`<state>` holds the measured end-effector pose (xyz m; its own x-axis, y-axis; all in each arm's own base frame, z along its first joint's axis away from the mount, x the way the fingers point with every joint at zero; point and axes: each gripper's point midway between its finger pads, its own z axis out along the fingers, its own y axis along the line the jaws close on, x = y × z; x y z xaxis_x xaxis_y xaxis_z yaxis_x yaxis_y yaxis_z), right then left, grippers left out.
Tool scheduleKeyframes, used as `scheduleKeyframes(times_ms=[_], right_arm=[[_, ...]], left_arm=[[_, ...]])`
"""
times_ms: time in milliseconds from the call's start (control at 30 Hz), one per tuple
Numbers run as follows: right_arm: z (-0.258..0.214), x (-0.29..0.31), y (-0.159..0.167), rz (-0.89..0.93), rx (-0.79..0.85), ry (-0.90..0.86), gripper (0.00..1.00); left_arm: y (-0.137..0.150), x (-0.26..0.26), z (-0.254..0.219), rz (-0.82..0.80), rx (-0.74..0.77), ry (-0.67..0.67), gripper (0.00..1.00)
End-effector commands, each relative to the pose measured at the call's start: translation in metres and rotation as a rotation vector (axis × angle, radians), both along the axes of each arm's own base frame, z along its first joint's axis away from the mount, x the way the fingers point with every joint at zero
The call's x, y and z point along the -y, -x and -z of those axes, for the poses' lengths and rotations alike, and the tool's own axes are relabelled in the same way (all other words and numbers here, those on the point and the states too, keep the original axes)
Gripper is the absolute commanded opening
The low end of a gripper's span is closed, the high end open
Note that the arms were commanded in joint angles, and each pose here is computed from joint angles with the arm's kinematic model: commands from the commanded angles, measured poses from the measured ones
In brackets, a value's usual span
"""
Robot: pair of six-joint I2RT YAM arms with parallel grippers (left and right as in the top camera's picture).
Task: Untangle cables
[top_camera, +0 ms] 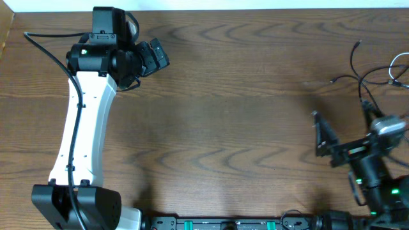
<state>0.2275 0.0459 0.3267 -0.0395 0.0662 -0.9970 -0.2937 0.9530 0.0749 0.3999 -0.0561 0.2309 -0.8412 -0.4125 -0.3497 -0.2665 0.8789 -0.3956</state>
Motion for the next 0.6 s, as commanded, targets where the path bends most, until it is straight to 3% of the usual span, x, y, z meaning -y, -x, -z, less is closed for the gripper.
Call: scheduleKeyframes(times_ms=[0,433,567], right_arm=[[0.036,0.01,-0.007,0.094,0.01,0.008,0.99],[0.146,0.012,-0.018,0.121,-0.007,0.011,0.99],[0.178,0.009,-0.017,0.105,-0.091,0.012,0.99]], left_arm=[[-0.002,-0.003,-0.005,0.0,0.015,-0.013,0.99],[-0.002,-0.003,-0.005,0.0,0.015,-0.013,0.99],[-0.002,-0.003,-0.005,0.0,0.015,-0.013,0.99]])
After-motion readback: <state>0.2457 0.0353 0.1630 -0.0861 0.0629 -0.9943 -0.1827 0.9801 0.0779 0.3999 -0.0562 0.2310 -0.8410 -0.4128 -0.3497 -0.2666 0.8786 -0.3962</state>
